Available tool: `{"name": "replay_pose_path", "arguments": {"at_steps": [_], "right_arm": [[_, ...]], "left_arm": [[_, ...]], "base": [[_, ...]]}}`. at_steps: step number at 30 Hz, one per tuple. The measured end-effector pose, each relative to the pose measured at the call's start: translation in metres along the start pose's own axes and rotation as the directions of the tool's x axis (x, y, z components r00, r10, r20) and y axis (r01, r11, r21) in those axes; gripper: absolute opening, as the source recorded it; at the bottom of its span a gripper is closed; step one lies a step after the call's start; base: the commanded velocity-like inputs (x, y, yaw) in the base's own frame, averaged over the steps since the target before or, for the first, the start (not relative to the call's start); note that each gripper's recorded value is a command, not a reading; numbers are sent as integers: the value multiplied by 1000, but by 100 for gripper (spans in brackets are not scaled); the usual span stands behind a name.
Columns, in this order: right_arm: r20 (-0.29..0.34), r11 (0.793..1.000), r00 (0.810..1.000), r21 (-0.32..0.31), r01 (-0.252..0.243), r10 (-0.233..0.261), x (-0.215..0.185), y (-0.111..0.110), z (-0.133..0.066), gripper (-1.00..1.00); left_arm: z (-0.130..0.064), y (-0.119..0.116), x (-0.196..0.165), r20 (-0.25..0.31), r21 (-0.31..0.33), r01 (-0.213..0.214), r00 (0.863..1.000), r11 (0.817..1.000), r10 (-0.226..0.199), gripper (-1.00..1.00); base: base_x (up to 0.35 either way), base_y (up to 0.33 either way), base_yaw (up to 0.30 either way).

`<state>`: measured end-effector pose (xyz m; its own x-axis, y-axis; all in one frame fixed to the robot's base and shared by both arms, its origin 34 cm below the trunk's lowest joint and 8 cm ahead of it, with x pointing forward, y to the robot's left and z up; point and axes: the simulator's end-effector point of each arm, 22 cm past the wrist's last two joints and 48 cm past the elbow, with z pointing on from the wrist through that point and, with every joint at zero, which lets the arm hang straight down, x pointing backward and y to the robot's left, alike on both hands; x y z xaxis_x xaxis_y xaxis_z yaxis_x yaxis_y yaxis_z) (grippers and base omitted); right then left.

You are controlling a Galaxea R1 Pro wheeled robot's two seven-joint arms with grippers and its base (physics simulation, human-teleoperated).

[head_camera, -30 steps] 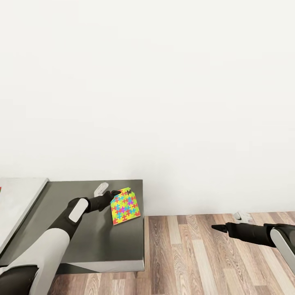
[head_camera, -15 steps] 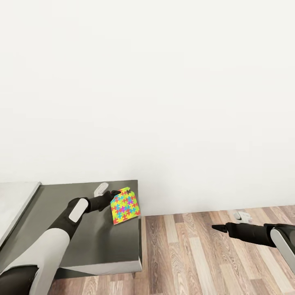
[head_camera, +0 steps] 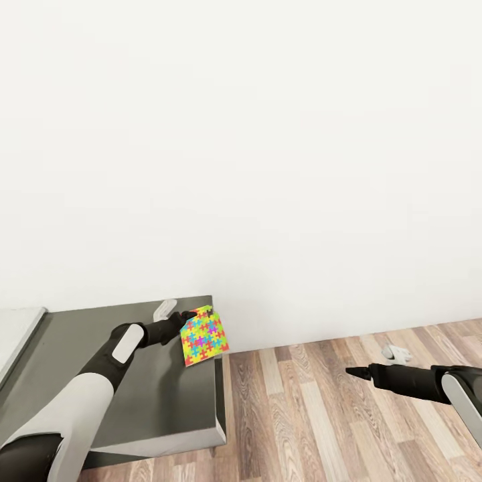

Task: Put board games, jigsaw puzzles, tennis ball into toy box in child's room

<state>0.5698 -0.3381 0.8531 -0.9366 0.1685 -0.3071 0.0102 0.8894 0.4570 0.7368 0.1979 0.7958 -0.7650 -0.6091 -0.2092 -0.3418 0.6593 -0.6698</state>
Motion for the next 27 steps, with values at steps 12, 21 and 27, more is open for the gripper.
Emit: {"name": "replay_pose_path", "arguments": {"at_steps": [12,21,27], "right_arm": [[0,1000,1000,0,0,0,0,0,0,100],[0,1000,1000,1,0,0,0,0,0,100],[-2,1000,1000,-1,-4,4,1,-1,0,100]], "left_arm": [[0,1,1,-1,-1,0,1000,1000,0,100],[-1,2,0,1,-1,3,1000,1000,-3,100],[-2,4,-1,5,7,11,1000,1000,-11,100]], "base": [[0,0,-12],[0,0,-2],[0,0,0]]}}
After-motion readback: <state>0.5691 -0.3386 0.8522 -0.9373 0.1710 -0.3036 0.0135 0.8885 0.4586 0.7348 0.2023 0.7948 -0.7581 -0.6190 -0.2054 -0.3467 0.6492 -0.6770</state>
